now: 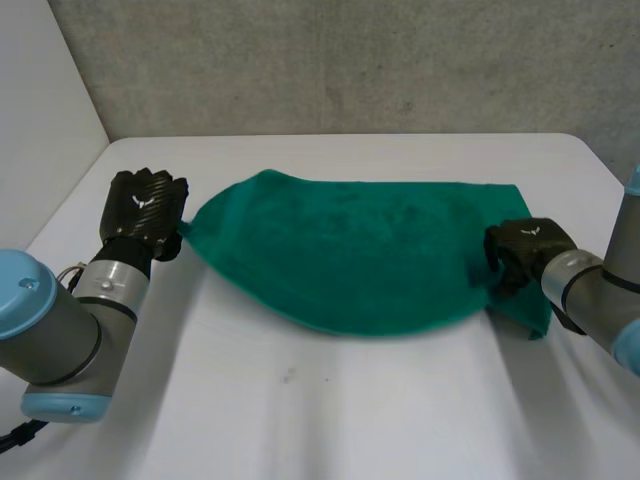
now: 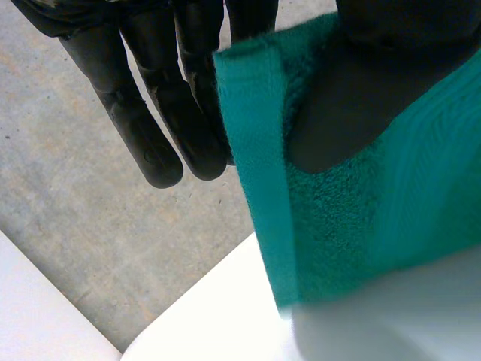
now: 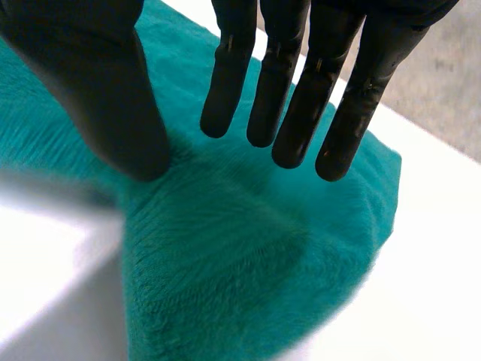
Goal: Fold the towel.
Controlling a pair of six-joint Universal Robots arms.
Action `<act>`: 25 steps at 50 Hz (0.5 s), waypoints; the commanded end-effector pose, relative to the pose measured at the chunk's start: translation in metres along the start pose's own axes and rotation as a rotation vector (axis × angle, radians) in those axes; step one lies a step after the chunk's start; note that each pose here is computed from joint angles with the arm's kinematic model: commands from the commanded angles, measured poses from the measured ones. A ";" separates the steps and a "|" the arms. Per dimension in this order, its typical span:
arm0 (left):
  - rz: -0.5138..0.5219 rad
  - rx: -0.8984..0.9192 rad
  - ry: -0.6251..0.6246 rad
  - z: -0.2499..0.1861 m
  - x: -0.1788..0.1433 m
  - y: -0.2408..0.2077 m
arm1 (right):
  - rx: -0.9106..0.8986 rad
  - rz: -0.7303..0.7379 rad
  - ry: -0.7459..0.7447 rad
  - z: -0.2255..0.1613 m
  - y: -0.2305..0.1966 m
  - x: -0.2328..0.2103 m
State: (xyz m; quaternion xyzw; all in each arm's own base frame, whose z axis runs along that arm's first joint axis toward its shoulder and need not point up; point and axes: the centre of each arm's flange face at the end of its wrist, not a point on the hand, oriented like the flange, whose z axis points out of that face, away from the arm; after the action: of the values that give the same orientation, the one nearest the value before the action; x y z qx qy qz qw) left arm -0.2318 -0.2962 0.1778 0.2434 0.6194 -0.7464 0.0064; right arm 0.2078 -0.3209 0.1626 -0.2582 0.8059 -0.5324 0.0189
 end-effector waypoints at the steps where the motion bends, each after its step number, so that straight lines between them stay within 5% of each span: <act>1: 0.000 0.025 -0.020 -0.003 -0.007 -0.012 | -0.049 0.133 0.031 -0.006 0.017 0.011; 16: 0.001 -0.010 -0.026 -0.006 -0.012 -0.009 | -0.067 0.154 0.092 -0.020 0.036 0.031; 25: 0.000 -0.021 -0.023 -0.007 -0.011 -0.008 | -0.051 -0.026 -0.002 -0.042 0.049 0.040</act>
State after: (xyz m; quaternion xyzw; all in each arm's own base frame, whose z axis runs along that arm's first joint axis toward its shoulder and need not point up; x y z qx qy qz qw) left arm -0.2218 -0.2911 0.1888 0.2347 0.6258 -0.7437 0.0157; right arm 0.1534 -0.2977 0.1524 -0.2118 0.8292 -0.5171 0.0133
